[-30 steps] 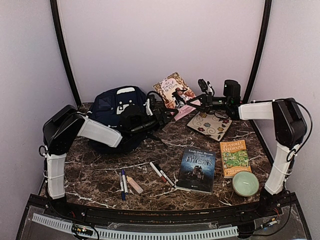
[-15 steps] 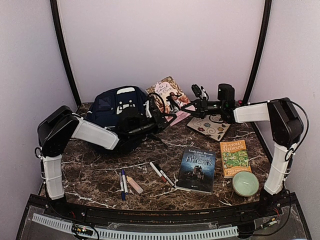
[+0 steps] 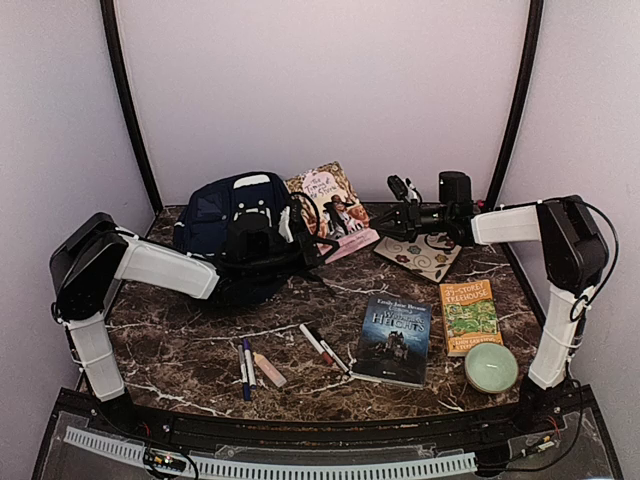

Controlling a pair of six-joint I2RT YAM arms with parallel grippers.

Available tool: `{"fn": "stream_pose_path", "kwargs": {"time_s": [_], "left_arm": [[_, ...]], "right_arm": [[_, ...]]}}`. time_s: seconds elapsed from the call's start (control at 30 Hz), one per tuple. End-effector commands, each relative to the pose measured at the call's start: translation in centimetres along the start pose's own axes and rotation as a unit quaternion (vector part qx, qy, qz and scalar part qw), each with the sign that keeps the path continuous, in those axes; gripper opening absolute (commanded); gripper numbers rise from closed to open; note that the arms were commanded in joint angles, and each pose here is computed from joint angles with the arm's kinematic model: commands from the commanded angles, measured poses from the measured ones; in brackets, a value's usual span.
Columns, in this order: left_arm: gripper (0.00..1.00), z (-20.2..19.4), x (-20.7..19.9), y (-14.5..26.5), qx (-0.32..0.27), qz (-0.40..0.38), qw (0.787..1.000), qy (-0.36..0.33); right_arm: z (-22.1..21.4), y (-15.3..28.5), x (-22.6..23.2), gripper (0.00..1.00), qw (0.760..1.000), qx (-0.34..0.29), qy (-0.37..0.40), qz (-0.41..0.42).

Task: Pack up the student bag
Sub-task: Pass from the right arm to the left, then pass from the left arm to the right

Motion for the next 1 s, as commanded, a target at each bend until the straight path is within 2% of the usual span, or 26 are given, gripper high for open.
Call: {"fn": "stream_pose_path", "kwargs": {"time_s": [0.0, 0.2, 0.3, 0.4, 0.53, 0.6, 0.77, 0.97], "left_arm": [[0.00, 0.9, 0.2, 1.1, -0.004, 0.029, 0.999, -0.022], [0.00, 1.1, -0.2, 1.2, -0.003, 0.023, 0.999, -0.031], [0.00, 1.0, -1.1, 1.0, 0.005, -0.006, 0.999, -0.037], [0.00, 0.9, -2.5, 1.0, 0.027, -0.052, 0.997, -0.046], [0.00, 0.8, -4.6, 1.4, 0.057, -0.116, 0.990, -0.052], [0.00, 1.0, -4.9, 1.5, 0.064, -0.128, 0.988, -0.054], [0.00, 1.7, -5.4, 1.8, 0.058, -0.157, 0.985, -0.048], [0.00, 2.9, -2.9, 2.1, 0.039, -0.130, 0.990, -0.032]], "right_arm": [[-0.1, 0.1, 1.6, 0.17, 0.999, 0.008, 0.035, 0.010], [-0.5, -0.4, 0.9, 0.19, 0.999, 0.015, 0.031, 0.005], [-0.5, -0.7, 0.3, 0.22, 0.999, 0.020, 0.031, 0.002], [0.2, -0.5, -1.2, 0.33, 0.999, 0.021, 0.040, -0.025], [1.1, -0.6, -1.6, 0.59, 0.995, 0.039, 0.073, -0.050], [0.4, -1.3, -1.2, 0.66, 0.994, 0.061, 0.085, -0.044], [-2.1, -2.7, -1.0, 0.66, 0.992, 0.095, 0.077, -0.028], [-4.0, -2.6, 1.5, 0.47, 0.990, 0.121, 0.060, 0.050]]}}
Point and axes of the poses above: each gripper's point midway between its finger pads, its own y axis back along the fingers, its own x axis along the line the jaws close on, z = x × y, the point moved 2 cm from there along y, back along the fingers, and after that the axes turned 4 degrees about -y, right-handed, at the moved point
